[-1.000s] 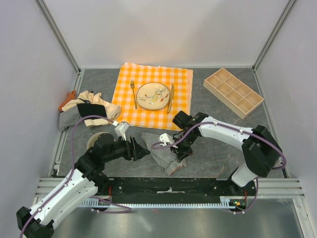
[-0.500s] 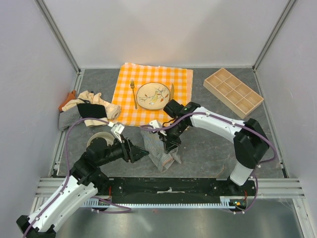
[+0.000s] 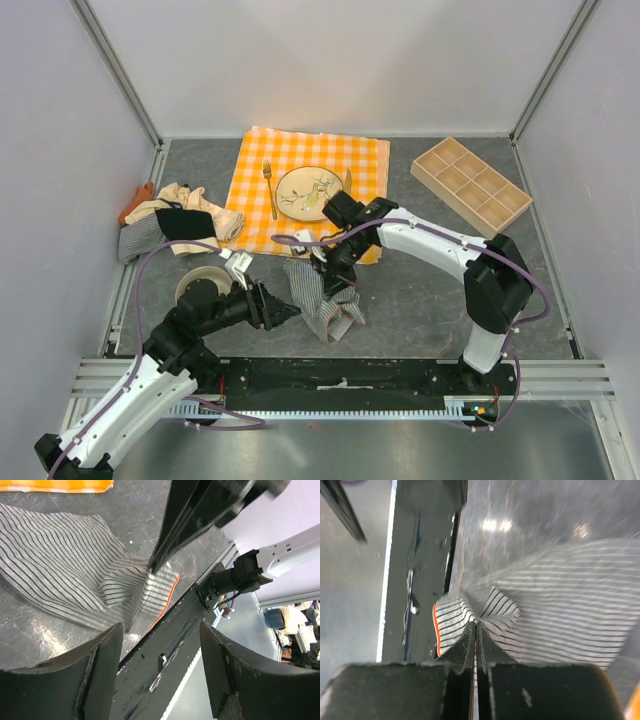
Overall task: Roll the underwear
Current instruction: Flatten out the underwear at the center of the board.
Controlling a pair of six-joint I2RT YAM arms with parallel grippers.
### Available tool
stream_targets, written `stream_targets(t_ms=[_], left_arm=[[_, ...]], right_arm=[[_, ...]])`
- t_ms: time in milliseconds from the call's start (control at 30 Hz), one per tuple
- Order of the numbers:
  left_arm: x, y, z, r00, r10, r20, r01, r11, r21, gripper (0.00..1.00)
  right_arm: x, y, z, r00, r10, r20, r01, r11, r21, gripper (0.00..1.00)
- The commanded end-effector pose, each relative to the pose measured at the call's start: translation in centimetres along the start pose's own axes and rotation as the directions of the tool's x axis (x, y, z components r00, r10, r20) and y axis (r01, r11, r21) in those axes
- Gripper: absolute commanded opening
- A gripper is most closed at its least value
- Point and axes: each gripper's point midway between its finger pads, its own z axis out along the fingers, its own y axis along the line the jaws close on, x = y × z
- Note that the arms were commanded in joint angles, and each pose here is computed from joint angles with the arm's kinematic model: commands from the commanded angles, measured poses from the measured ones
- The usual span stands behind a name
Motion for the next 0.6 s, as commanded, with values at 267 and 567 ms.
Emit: stream_targets(t_ms=[267,567], left_arm=[[-5.3,-4.1,-2.4,0.963,0.105,0.247,-0.129,0.988,0.085,0.75],[-6.2,-4.8,1.2,0.973,0.105,0.206,-0.134,0.982,0.131,0.79]], right_arm=[[-16.2,1.1,-15.7,0.852,-0.163,0.498,-0.042,0.926,0.376,0.0],[-18.9,2.2,-23.0,0.706,-0.179,0.685,-0.254,0.839,0.481,0.0]])
